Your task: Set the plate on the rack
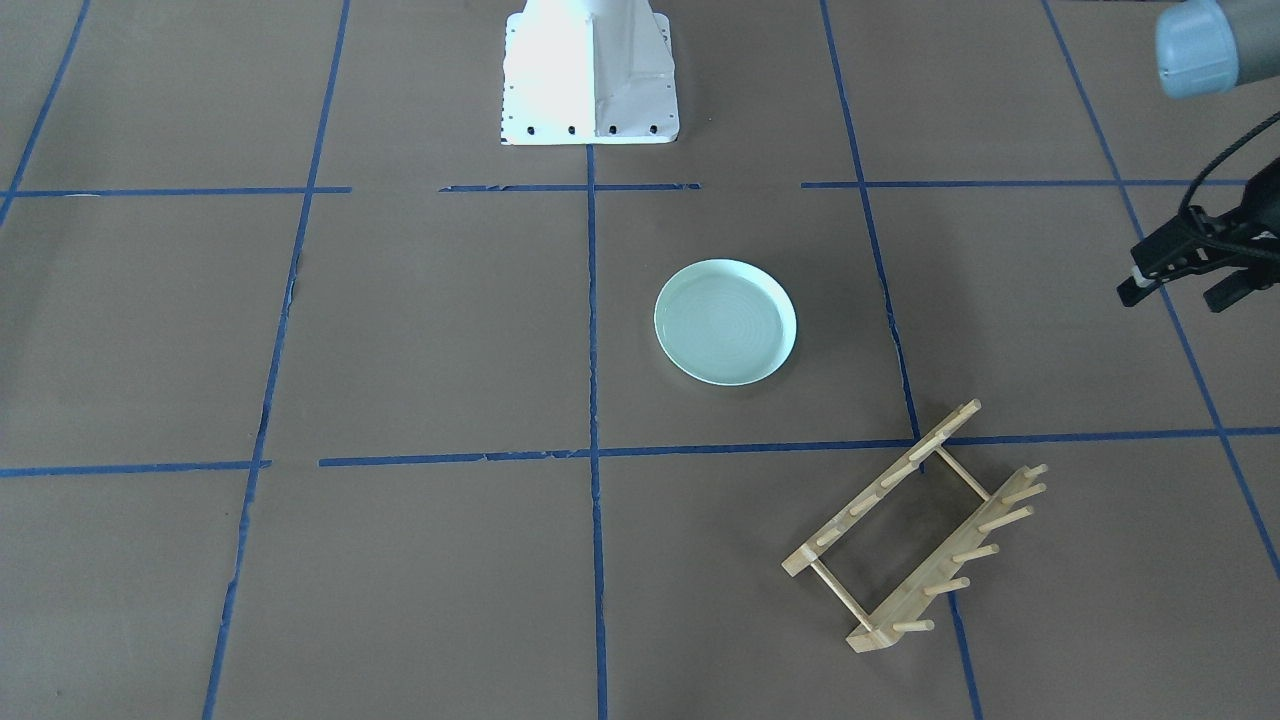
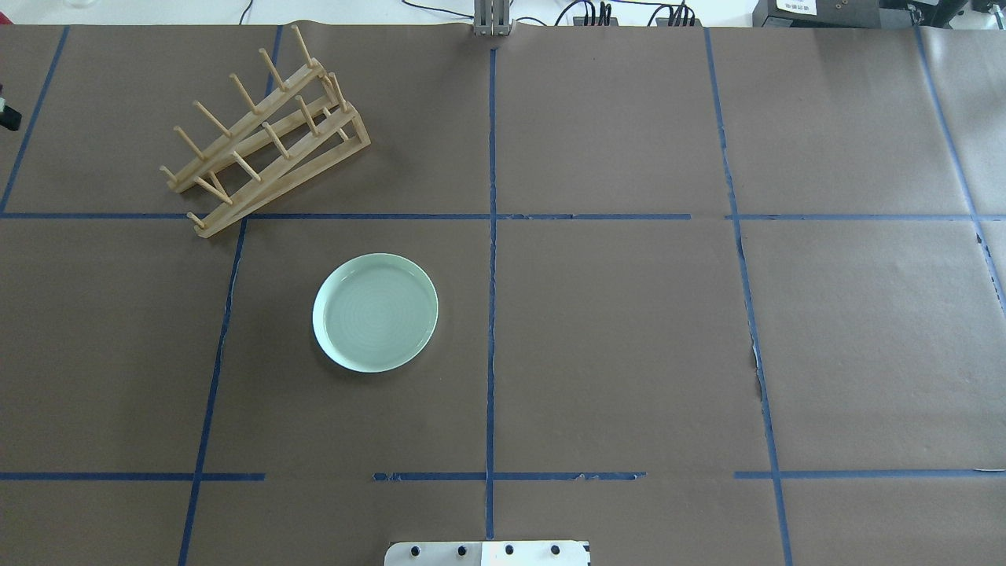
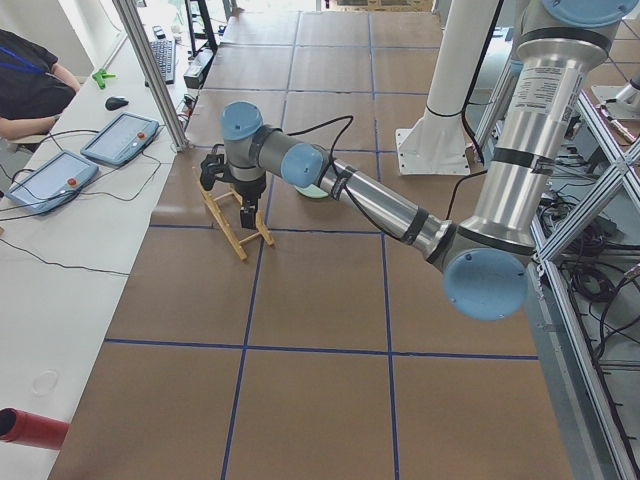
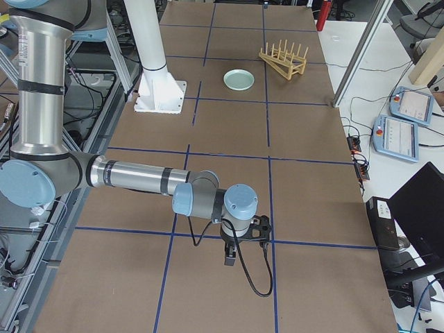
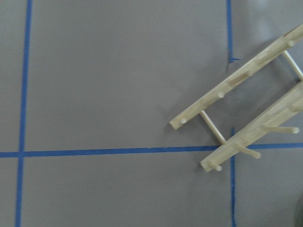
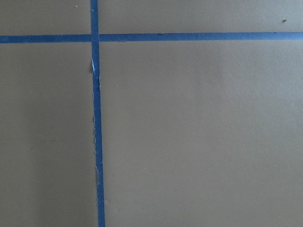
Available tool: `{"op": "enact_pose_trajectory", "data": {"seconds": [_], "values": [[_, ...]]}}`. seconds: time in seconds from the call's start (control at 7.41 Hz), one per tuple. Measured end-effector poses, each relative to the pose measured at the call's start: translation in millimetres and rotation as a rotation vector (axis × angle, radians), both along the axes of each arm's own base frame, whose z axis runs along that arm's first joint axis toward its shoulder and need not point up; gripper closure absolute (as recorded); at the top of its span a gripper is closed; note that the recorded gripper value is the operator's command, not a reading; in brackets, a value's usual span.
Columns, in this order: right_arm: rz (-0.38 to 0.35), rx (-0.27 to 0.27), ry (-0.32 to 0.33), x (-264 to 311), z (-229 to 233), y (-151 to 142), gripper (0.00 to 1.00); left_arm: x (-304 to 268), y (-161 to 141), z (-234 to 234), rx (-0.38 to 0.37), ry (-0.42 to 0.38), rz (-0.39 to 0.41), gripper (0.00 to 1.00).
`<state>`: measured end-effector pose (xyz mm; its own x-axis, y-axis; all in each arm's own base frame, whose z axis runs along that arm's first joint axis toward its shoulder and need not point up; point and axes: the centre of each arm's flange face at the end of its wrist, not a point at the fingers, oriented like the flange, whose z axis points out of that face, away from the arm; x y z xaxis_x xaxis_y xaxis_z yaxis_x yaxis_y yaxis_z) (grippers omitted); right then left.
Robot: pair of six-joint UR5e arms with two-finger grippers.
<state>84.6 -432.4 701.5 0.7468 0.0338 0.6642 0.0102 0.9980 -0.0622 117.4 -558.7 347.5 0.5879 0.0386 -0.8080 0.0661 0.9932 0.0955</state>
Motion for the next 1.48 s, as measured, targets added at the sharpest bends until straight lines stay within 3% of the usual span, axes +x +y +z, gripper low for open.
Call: {"op": "enact_pose_trajectory", "data": {"seconds": [0.27, 0.67, 1.08, 1.48], "values": [[0.000, 0.000, 0.000, 0.0, 0.0, 0.0, 0.00, 73.5, 11.6, -67.3, 0.015, 0.015, 0.003, 0.00], [0.000, 0.000, 0.000, 0.1, 0.0, 0.0, 0.00, 167.7, 36.7, -141.1, -0.026, 0.029, -0.016, 0.00], [0.000, 0.000, 0.000, -0.1, 0.0, 0.0, 0.00, 214.6, 56.5, -163.5, -0.015, -0.001, -0.008, 0.00], [0.000, 0.000, 0.000, -0.1, 0.0, 0.0, 0.00, 299.8, 99.2, -161.8, -0.004, -0.087, -0.045, 0.00]]}}
